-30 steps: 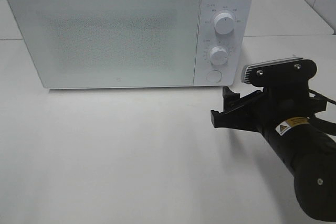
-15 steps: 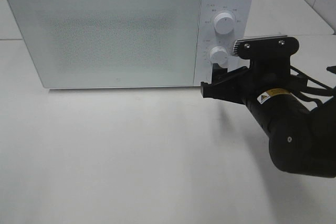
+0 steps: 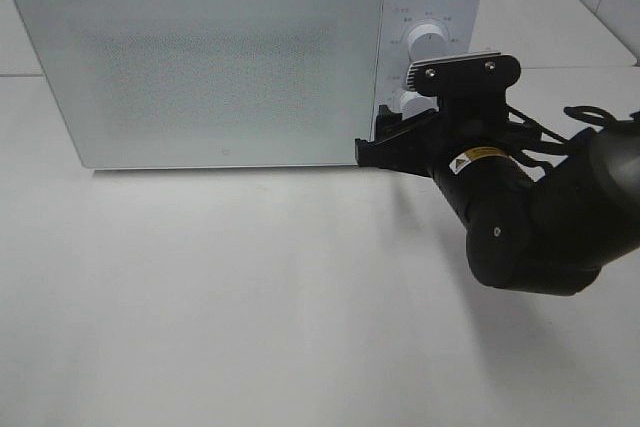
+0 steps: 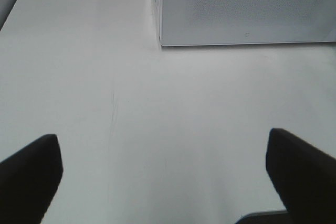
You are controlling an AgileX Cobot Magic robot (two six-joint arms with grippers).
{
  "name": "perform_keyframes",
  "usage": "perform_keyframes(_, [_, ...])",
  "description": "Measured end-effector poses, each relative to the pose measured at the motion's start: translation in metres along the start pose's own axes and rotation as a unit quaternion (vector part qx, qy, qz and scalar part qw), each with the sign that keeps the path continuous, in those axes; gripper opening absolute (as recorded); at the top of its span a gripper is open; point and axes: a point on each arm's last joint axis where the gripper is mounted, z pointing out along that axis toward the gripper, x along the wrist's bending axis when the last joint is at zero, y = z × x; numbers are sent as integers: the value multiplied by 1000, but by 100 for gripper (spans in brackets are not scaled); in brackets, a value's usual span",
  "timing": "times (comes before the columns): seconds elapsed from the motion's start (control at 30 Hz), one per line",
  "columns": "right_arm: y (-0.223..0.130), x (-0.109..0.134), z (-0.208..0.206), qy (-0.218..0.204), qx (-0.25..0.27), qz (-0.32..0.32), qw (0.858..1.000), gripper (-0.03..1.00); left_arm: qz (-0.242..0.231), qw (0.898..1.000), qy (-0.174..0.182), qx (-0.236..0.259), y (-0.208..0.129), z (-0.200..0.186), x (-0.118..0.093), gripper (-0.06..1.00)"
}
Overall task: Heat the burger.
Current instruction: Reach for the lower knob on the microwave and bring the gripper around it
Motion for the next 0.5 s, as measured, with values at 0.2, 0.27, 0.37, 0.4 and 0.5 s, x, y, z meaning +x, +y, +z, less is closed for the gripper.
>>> perform_keyframes(0.2, [-4, 0, 11, -7, 9, 2, 1000, 78, 0, 1000, 0, 0, 0, 0, 0, 97])
perform_keyframes(0.27, [-5, -1, 13, -9, 9, 3, 1000, 77, 0, 1000, 0, 0, 0, 0, 0, 97])
perform_keyframes(0.37, [-3, -3, 19, -16, 8, 8, 1000, 77, 0, 1000, 0, 0, 0, 0, 0, 97])
perform_keyframes(0.4, [-2, -3, 21, -16, 7, 9, 1000, 77, 0, 1000, 0, 0, 0, 0, 0, 97])
perform_keyframes(0.5, [1, -3, 24, -13, 0, 10, 1000, 77, 0, 1000, 0, 0, 0, 0, 0, 97])
